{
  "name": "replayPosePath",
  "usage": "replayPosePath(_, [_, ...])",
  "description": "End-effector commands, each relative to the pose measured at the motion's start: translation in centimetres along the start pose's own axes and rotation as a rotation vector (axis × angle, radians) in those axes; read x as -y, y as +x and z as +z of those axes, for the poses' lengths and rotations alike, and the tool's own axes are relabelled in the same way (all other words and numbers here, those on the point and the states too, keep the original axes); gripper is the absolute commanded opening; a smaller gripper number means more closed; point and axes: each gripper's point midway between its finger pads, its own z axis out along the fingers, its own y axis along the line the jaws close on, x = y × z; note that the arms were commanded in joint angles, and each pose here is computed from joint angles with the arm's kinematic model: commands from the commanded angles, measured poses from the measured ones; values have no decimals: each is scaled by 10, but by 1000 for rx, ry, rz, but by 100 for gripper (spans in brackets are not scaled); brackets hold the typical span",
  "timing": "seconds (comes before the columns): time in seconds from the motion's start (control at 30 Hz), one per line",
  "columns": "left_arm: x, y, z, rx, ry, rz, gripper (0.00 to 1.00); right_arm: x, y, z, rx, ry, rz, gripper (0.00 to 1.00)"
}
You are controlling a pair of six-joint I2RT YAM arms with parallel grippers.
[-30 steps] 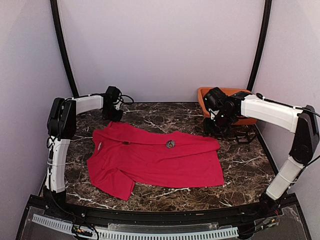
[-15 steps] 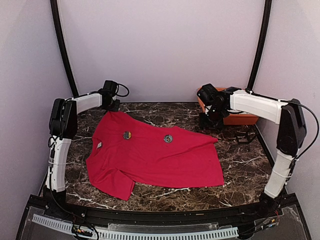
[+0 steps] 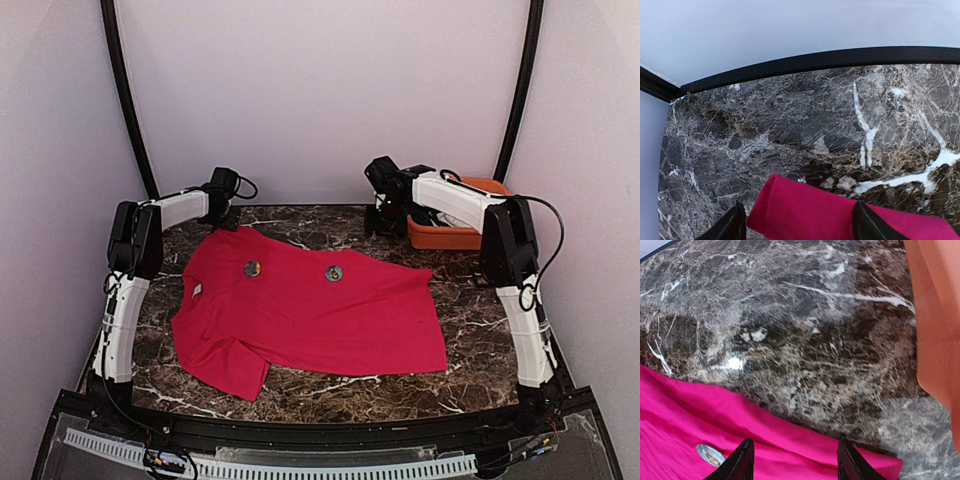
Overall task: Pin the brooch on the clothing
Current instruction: Smooth out the clothing with brooches at the center of the board.
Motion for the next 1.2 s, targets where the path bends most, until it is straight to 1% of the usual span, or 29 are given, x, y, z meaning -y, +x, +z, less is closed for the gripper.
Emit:
replayPosePath(0.0, [-12, -5, -28, -16, 26, -64, 87, -22, -5, 12, -39, -104, -77, 54])
replayPosePath(0.03, [-17, -14, -41, 7, 37, -86, 91, -26, -3, 15, -53, -130, -90, 54])
replayPosePath(0.07, [-12, -2, -42, -10, 64, -102, 96, -31, 0, 17, -69, -155, -103, 55])
replayPosePath(0.1, [-18, -13, -59, 21, 81, -130, 98, -32, 3, 20, -81, -169, -115, 55])
replayPosePath(0.13, [-12, 0, -60, 1, 115, -153, 98, -33, 7, 24, -92, -176, -124, 55])
replayPosePath(0.17, [-17, -11, -80, 33, 140, -182, 99, -32, 11, 28, -104, -180, -133, 55])
replayPosePath(0.2, [-6, 5, -83, 6, 184, -190, 99, -32, 15, 31, -114, -184, -143, 55])
replayPosePath(0.23, [-9, -5, -104, 41, 206, -207, 99, -32, 18, 35, -124, -185, -153, 55])
replayPosePath(0.27, [1, 10, -111, 24, 227, -194, 99, -31, 21, 39, -129, -186, -162, 56])
replayPosePath(0.3, [-2, -2, -133, 75, 246, -203, 99, -30, 22, 42, -131, -181, -169, 56])
replayPosePath(0.33, [10, 13, -141, 62, 263, -168, 99, -28, 22, 45, -129, -173, -176, 56])
replayPosePath(0.37, [6, 4, -164, 104, 274, -170, 99, -27, 23, 48, -128, -168, -183, 56])
replayPosePath(0.4, [10, 10, -181, 116, 292, -146, 99, -27, 23, 50, -126, -164, -192, 56])
replayPosePath(0.43, [12, 12, -189, 128, 306, -142, 99, -25, 22, 54, -126, -158, -198, 56])
replayPosePath(0.5, [20, 29, -207, 128, 364, -126, 99, -23, 23, 60, -126, -148, -207, 56])
replayPosePath(0.53, [22, 44, -215, 112, 384, -119, 99, -23, 24, 64, -132, -149, -210, 55])
replayPosePath(0.57, [28, 65, -214, 74, 407, -103, 99, -23, 27, 67, -141, -155, -213, 55])
replayPosePath(0.6, [31, 69, -224, 79, 425, -94, 99, -23, 29, 69, -149, -157, -214, 55])
replayPosePath(0.63, [34, 88, -222, 43, 432, -70, 99, -21, 32, 72, -157, -153, -216, 54])
replayPosePath(0.67, [39, 94, -229, 40, 445, -51, 99, -19, 34, 74, -162, -146, -216, 52])
replayPosePath(0.7, [42, 110, -228, 3, 451, -24, 99, -18, 36, 76, -166, -142, -219, 50])
replayPosePath(0.77, [51, 132, -233, -44, 473, 27, 99, -17, 37, 78, -165, -142, -221, 42])
replayPosePath(0.83, [56, 150, -235, -81, 484, 69, 99, -17, 37, 77, -158, -142, -224, 20])
replayPosePath(0.87, [57, 158, -235, -105, 485, 85, 99, -16, 34, 76, -148, -137, -225, 12])
replayPosePath(0.9, [60, 170, -233, -132, 487, 107, 99, -15, 31, 74, -136, -127, -224, 4])
replayPosePath(0.93, [63, 178, -232, -154, 495, 119, 99, -14, 28, 73, -120, -115, -223, 0])
replayPosePath(1.03, [72, 210, -223, -233, 490, 192, 99, -6, 8, 63, -49, -48, -218, 0])
replayPosePath(1.17, [79, 234, -212, -320, 476, 267, 99, 11, -22, 45, 67, 78, -195, 0])
